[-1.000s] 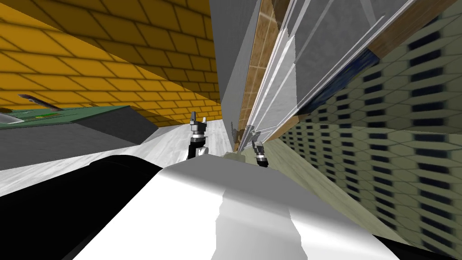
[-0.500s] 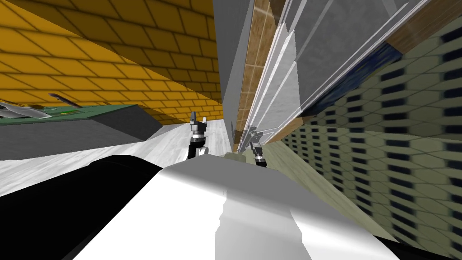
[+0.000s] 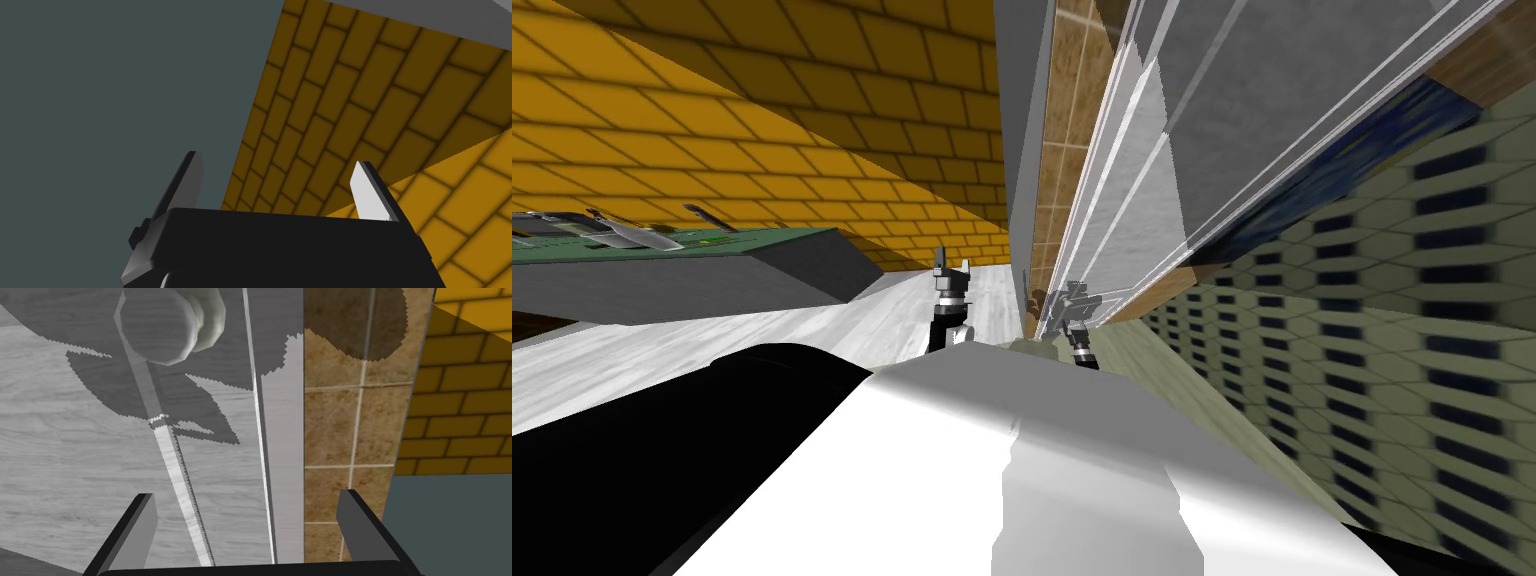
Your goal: Push the door open
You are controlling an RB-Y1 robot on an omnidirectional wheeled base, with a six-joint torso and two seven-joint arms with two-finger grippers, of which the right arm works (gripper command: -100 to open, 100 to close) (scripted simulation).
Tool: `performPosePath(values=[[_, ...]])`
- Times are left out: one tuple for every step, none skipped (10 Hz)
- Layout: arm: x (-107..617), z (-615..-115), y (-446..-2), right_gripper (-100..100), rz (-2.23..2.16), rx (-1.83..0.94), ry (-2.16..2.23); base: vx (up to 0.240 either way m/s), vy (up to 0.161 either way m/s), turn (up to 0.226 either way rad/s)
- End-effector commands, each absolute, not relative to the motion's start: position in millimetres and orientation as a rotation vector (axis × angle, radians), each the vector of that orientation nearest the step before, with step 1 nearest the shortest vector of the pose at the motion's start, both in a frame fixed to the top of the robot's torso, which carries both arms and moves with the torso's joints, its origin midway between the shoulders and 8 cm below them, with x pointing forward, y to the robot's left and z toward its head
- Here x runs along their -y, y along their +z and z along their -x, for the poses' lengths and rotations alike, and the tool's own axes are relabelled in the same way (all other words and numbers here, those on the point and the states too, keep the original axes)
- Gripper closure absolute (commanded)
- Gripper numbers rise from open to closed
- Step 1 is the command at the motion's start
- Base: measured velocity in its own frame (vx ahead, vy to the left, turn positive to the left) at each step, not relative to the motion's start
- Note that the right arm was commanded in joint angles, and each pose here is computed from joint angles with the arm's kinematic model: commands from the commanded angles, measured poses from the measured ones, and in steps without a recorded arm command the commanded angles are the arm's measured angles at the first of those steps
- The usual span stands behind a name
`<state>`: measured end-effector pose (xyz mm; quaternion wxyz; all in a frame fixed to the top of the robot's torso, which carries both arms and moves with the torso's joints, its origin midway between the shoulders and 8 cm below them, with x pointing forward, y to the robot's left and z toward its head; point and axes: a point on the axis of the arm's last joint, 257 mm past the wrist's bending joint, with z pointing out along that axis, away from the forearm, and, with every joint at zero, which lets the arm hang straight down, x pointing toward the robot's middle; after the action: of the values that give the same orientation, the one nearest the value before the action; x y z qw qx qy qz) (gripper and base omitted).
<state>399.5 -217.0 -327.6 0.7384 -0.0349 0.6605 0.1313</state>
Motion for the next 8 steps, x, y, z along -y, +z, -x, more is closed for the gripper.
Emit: performPosePath(values=[[213, -396, -341, -100, 0.106, -1.474, 0.267, 0.076, -0.156, 0.138], [211, -395, -346, -100, 0.117, -1.483, 0.260, 0.055, -0.152, 0.110], [207, -393, -354, -100, 0.133, -1.497, 0.250, 0.053, -0.131, 0.112], [204, -390, -362, -100, 0.149, -1.510, 0.241, 0.043, -0.144, 0.125], [200, -388, -369, -100, 0.165, -1.522, 0.233, 0.034, -0.173, 0.122], [197, -386, -374, -100, 0.176, -1.531, 0.227, 0.035, -0.164, 0.099], [194, -384, -379, -100, 0.186, -1.540, 0.222, 0.032, -0.138, 0.095], [190, -382, -384, -100, 0.197, -1.548, 0.218, 0.043, -0.125, 0.087]])
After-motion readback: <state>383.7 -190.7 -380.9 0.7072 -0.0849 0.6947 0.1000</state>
